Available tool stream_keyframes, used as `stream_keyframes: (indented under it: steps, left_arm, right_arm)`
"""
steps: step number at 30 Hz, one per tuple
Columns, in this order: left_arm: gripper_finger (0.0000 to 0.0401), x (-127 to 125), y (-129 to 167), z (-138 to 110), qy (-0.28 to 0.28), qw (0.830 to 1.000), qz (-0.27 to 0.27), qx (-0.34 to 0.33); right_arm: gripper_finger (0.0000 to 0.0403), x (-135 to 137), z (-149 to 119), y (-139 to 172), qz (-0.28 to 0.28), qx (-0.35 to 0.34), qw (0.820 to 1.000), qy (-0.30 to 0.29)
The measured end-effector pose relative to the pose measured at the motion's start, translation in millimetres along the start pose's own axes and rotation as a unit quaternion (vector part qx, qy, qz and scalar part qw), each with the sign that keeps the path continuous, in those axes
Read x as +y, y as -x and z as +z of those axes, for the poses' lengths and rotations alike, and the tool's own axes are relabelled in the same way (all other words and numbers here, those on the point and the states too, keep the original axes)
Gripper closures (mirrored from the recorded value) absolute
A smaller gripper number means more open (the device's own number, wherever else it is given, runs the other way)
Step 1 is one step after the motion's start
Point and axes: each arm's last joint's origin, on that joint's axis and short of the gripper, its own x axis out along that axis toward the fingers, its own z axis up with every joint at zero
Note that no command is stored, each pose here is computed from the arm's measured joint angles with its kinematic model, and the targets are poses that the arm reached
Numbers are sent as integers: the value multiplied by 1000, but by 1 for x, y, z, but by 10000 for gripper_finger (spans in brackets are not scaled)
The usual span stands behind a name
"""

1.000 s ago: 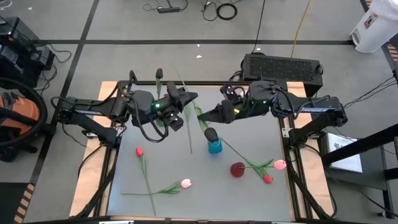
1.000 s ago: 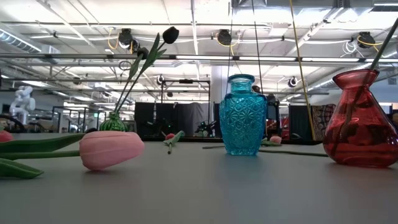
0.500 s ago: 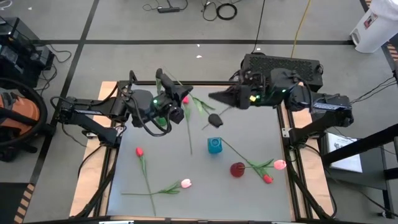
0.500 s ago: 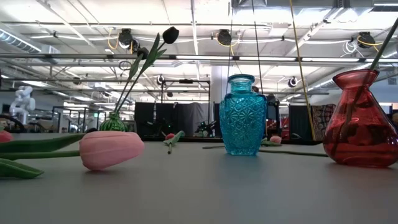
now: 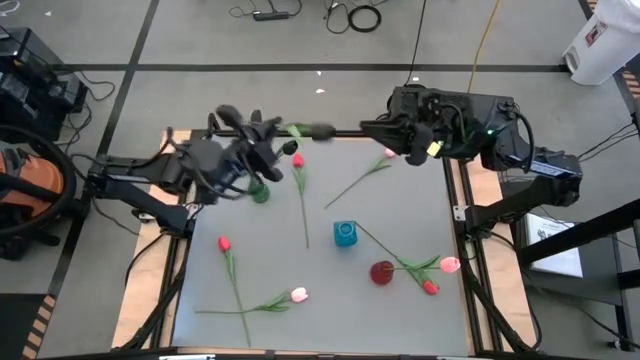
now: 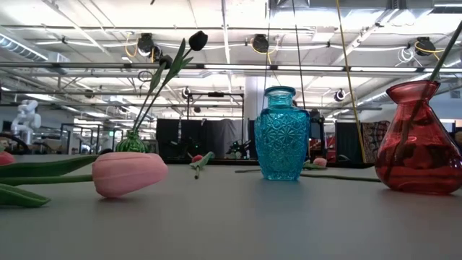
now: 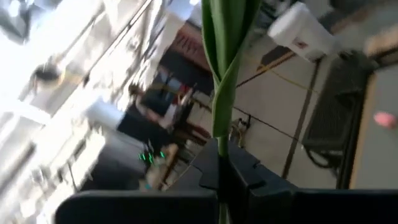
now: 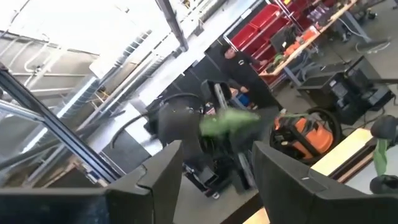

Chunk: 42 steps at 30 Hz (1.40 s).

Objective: Sort flowers into vase by color
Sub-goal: Put the black tulip into the green vase

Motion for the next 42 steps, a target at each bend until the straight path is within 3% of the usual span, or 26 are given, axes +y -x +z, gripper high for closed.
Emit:
stream_keyframes:
  steps: [5, 12, 25, 33, 42]
  left_arm:
    - [397, 34, 16, -13, 130, 991, 36, 10]
    - [397, 94, 52, -46, 297, 952, 67, -15]
    - [397, 156, 122, -151, 404, 914, 28, -23]
    - [397, 144, 139, -196, 444, 896, -26, -12]
    - [397, 77, 119, -202, 428, 901, -58, 35]
  right_arm:
    - [218, 0, 0, 1, -3, 5, 1000, 15]
    - [218, -6, -6, 1, -31, 35, 998, 31]
    - [218, -8, -7, 10, -46, 61, 990, 117]
    - [218, -4, -2, 42, -62, 93, 980, 167]
    - [218, 5, 13, 93, -70, 87, 978, 177]
